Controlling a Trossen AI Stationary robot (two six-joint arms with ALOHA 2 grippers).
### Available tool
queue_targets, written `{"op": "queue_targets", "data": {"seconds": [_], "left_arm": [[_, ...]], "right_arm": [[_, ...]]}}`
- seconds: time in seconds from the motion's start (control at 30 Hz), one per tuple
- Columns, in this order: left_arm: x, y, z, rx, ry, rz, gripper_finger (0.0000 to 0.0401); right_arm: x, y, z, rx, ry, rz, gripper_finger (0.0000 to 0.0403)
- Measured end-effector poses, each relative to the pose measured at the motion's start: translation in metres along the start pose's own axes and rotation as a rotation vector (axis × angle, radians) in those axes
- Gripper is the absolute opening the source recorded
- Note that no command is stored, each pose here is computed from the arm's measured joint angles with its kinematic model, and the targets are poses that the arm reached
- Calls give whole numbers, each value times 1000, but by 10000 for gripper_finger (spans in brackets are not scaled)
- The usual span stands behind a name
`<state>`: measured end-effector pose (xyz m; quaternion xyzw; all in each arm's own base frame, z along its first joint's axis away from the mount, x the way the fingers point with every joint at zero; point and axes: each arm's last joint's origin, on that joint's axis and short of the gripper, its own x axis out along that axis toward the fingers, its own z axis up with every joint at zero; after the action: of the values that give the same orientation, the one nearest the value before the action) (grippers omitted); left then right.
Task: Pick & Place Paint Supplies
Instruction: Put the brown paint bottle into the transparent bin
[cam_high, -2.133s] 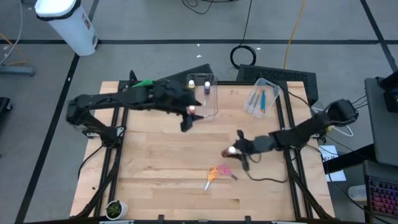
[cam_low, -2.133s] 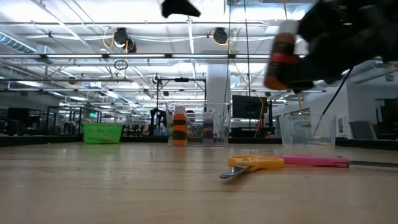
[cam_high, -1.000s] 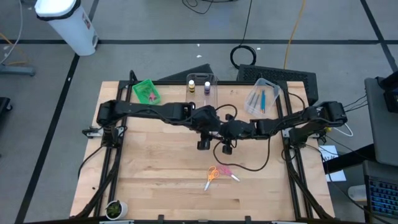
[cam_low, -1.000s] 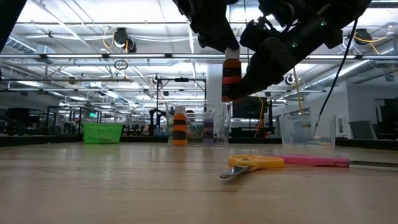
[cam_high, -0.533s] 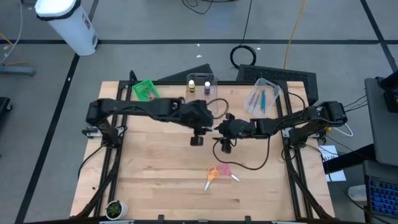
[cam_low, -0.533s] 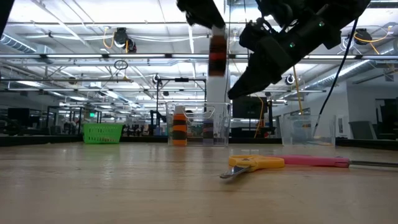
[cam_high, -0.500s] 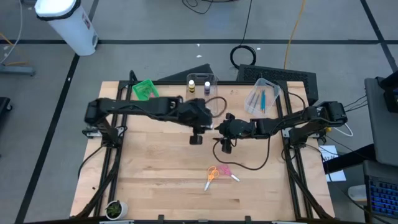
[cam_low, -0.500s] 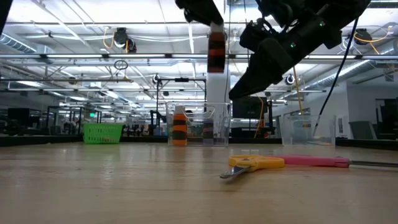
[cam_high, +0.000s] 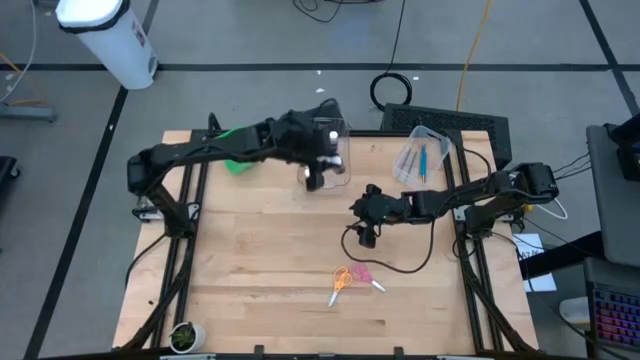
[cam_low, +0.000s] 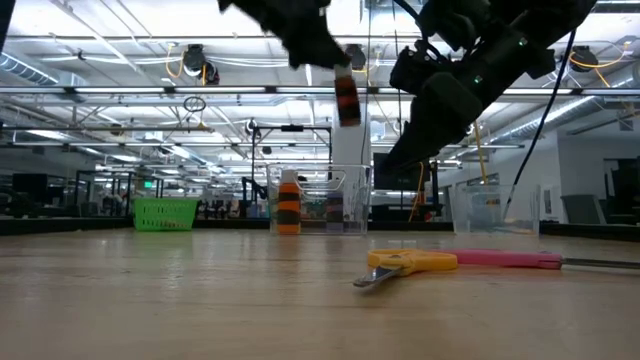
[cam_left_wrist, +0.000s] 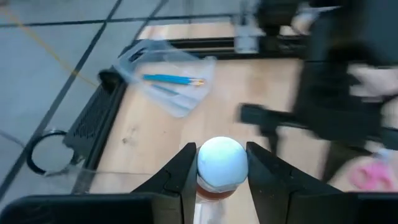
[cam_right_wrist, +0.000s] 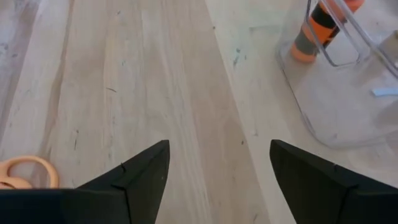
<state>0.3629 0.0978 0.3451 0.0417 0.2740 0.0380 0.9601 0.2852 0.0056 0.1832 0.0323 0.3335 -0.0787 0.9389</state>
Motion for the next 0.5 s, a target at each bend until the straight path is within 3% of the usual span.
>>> {"op": "queue_targets", "data": {"seconds": [0.2,0.5], "left_arm": [[24,37,-52,-133,0,32,114],[59,38,-91,-202,49,-6,114]], "right_arm": [[0,2,0,-31,-2,6,267],[0,2,3,-32,-32,10,269]]}}
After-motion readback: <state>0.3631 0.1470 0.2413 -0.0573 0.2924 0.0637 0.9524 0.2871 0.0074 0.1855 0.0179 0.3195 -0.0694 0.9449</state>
